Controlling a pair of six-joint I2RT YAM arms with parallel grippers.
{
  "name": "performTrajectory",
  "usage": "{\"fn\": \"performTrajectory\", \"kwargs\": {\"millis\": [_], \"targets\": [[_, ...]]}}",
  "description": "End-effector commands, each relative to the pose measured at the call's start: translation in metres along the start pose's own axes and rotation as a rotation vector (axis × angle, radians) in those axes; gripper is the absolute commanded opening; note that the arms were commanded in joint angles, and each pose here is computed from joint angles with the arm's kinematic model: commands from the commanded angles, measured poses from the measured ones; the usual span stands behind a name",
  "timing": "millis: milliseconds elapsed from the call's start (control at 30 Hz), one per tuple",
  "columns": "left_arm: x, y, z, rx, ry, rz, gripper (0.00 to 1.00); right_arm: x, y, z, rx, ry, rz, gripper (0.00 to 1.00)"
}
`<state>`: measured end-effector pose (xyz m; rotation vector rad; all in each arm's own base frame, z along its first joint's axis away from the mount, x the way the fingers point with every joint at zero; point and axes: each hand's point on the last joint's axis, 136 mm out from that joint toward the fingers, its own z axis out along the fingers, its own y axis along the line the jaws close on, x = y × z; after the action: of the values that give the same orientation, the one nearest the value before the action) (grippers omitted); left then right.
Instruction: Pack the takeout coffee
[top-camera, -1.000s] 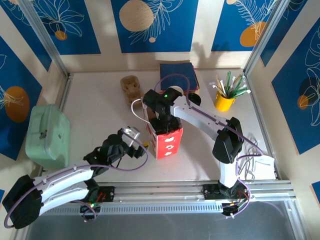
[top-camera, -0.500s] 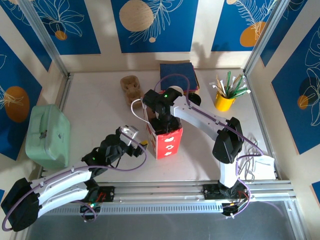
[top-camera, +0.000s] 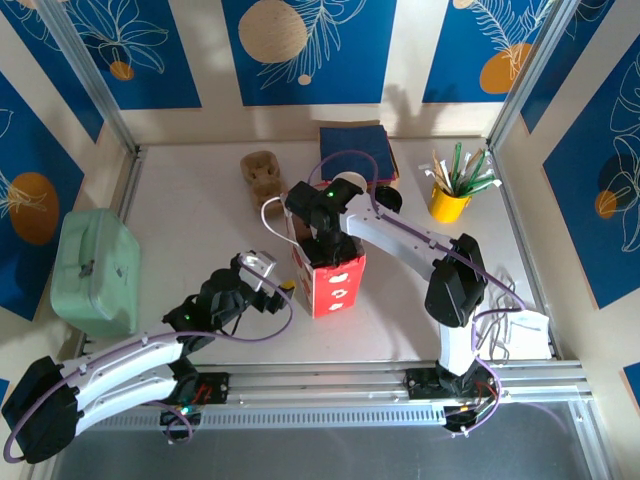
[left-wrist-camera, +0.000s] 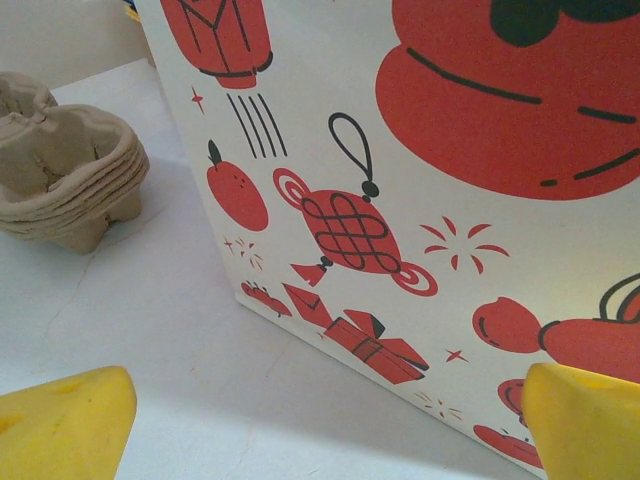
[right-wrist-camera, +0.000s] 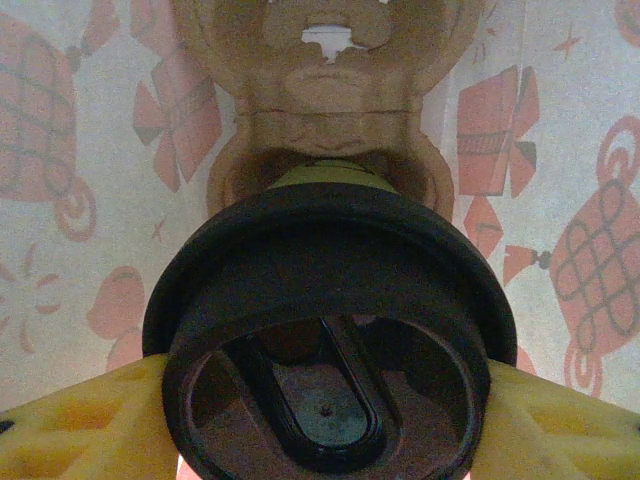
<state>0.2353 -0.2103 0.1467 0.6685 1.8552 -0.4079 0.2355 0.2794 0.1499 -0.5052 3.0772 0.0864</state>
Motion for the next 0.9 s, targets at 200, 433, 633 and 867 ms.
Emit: {"fn": "performTrajectory", "kwargs": {"millis": [200, 433, 633, 867], "targets": [[-0.002, 0.001, -0.003, -0.011, -0.011, 0.011, 0.99, 0.004, 0.005, 0.012, -0.011, 0.038, 0.001, 0.56], [-0.002, 0.001, -0.004, -0.012, -0.011, 0.012, 0.99, 0.007, 0.005, 0.025, -0.005, 0.077, 0.008, 0.57], [-0.002, 0.002, -0.004, -0.014, -0.014, 0.011, 0.99, 0.007, 0.005, 0.033, 0.001, 0.092, 0.012, 0.57], [-0.003, 0.001, -0.005, -0.013, -0.016, 0.01, 0.99, 0.007, 0.005, 0.04, 0.003, 0.103, 0.013, 0.57]]}}
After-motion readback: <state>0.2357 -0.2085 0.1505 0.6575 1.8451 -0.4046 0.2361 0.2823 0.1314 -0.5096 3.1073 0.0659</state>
